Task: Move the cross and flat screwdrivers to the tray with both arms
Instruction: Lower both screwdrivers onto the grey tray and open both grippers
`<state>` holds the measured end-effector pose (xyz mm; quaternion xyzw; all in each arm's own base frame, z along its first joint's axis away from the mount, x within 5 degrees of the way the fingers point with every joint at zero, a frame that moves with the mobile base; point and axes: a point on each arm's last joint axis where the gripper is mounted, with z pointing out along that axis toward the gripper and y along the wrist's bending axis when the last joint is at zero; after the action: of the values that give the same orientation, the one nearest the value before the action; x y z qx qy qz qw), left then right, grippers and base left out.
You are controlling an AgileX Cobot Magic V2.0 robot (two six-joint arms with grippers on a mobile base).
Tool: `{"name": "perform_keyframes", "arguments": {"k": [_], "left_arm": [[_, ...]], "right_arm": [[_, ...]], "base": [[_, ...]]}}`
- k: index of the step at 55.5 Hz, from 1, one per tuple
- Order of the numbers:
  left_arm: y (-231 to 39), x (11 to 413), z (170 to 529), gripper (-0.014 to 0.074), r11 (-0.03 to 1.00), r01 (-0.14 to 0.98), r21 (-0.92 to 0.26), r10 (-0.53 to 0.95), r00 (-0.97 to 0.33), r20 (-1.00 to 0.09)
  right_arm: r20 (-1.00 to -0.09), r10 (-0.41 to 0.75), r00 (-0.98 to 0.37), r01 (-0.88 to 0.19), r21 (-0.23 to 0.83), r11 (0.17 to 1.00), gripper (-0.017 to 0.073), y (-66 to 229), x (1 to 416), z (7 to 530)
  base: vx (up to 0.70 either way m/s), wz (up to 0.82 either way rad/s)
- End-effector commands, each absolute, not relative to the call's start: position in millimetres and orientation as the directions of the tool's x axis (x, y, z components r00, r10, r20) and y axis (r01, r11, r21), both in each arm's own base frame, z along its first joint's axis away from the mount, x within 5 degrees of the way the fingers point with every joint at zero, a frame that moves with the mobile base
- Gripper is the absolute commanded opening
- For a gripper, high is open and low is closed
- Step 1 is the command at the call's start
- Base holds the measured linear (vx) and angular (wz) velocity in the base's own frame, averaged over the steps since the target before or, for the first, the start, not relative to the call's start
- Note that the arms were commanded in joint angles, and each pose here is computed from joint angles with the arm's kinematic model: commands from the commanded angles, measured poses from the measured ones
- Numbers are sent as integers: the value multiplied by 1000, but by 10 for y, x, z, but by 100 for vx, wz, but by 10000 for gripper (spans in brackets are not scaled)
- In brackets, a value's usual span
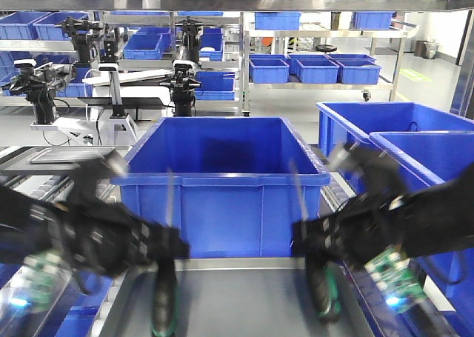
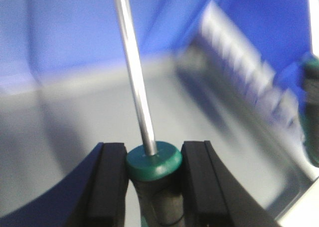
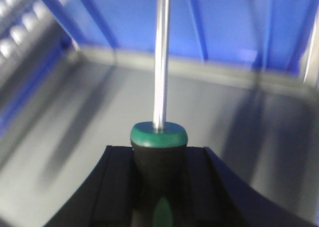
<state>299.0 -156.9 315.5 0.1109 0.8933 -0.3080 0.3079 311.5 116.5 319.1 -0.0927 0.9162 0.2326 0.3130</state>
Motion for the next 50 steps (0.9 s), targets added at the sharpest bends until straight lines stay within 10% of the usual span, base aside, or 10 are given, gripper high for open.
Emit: {"name": "perform_keyframes", "arguments": {"k": [1, 30, 50], "left_arm": [[-1631, 3091, 3217, 25, 775, 374, -510, -57, -762, -646], [-1720, 3247, 2876, 593, 773, 308, -555, -62, -834, -549], [-1513, 2925, 3677, 559, 772, 476, -422, -87, -579, -811]], "right_arm": [[-655, 7, -756, -324, 383, 865, 62, 1191, 3189, 3285], [-594, -15, -804, -306, 392, 868, 516, 1226, 3301, 3047], [-797, 53, -601, -371, 337, 865, 512, 1079, 2940, 3778]], "base": [[0, 0], [0, 0], [0, 0]]}}
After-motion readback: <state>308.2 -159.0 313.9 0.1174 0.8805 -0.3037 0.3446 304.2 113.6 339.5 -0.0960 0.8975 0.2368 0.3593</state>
